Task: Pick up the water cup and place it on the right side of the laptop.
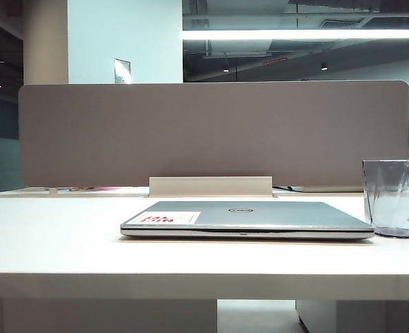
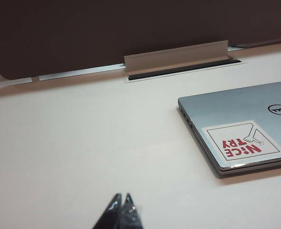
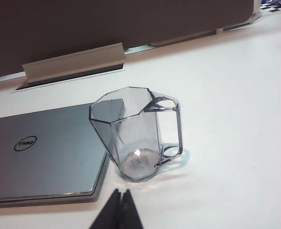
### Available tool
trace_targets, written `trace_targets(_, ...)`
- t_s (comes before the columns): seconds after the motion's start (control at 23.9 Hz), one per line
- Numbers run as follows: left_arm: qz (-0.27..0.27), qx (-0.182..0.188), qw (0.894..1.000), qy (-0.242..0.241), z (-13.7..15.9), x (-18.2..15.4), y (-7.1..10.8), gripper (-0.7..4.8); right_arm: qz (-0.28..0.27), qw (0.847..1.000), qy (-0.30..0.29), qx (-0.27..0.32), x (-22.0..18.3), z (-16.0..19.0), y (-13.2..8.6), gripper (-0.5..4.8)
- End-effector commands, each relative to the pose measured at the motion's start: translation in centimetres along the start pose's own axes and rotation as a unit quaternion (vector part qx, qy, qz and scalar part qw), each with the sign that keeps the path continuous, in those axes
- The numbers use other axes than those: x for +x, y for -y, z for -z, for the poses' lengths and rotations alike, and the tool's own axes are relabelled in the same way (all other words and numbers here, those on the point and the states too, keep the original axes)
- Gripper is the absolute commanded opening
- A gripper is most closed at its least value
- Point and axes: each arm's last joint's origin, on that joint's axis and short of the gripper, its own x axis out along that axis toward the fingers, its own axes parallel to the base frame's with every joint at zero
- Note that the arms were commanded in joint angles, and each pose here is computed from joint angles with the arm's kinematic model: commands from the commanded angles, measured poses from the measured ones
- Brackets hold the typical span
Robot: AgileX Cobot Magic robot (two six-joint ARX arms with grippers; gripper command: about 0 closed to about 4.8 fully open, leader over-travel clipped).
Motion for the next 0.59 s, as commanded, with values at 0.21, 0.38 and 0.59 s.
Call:
trace_targets(0.21, 0.014, 0.005, 1.000, -0.008, 0.13, -0.02, 0.08, -0.05, -0.003, 1.000, 0.003, 0.001, 0.02, 0.03, 0.00, -0.02)
trace_targets(0.38, 0.061, 0.007, 0.998, -0.012, 0.27, -0.04, 0.37, -0.05, -0.003, 1.000, 0.003, 0.001, 0.02, 0.03, 0.00, -0.02)
trace_targets(0.59, 0.127, 0.009, 0.992, -0.017, 0.47, -0.12, 0.76, -0.05, -0.002, 1.000, 0.003, 0.001, 0.02, 0.03, 0.01, -0.02)
